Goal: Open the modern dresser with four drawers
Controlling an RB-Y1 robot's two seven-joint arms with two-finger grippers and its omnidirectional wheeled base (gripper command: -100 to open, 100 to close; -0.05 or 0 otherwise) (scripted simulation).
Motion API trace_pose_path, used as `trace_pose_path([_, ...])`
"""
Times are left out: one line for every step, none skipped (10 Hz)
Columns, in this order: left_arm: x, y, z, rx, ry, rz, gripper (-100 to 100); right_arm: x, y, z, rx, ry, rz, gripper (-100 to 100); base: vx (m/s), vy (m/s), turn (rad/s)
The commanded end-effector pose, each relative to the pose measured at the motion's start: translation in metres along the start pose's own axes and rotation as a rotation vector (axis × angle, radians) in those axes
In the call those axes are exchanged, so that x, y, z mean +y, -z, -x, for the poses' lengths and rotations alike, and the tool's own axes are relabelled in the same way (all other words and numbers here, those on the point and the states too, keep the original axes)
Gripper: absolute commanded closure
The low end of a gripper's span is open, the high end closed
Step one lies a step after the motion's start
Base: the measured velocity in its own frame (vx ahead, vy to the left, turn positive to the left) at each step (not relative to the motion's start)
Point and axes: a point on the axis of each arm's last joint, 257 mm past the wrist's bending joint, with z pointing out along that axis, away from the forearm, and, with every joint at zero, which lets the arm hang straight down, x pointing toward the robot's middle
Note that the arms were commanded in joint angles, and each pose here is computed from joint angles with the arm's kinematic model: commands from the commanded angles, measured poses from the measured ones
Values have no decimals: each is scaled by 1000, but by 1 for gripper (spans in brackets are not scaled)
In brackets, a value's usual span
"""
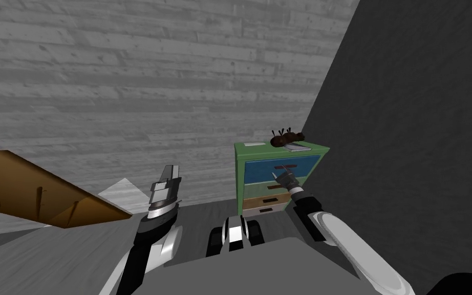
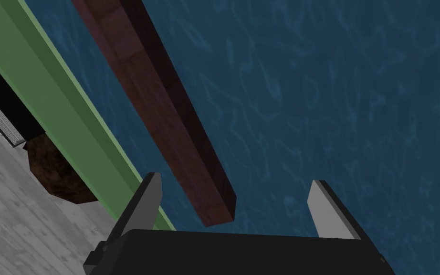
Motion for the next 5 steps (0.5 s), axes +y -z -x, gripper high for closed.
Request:
trace_pose_path([0, 0, 0, 0, 0, 0, 0, 7, -5, 1, 5, 0, -2, 100, -141, -6, 3])
trace_pose_path([0, 0, 0, 0, 0, 0, 0, 7, -5, 1, 5, 0, -2, 100, -93, -11, -13])
trace_pose_path([0, 0, 0, 0, 0, 0, 0, -1, -7, 1, 5, 7, -21, 100, -38, -17, -26])
trace_pose_path([0, 0, 0, 0, 0, 0, 0, -2, -1, 1, 0, 6, -6, 100, -65, -6, -63])
trace_pose_path([0, 0, 0, 0, 0, 0, 0, 0, 2, 1, -3, 4, 6, 100, -85, 14, -85])
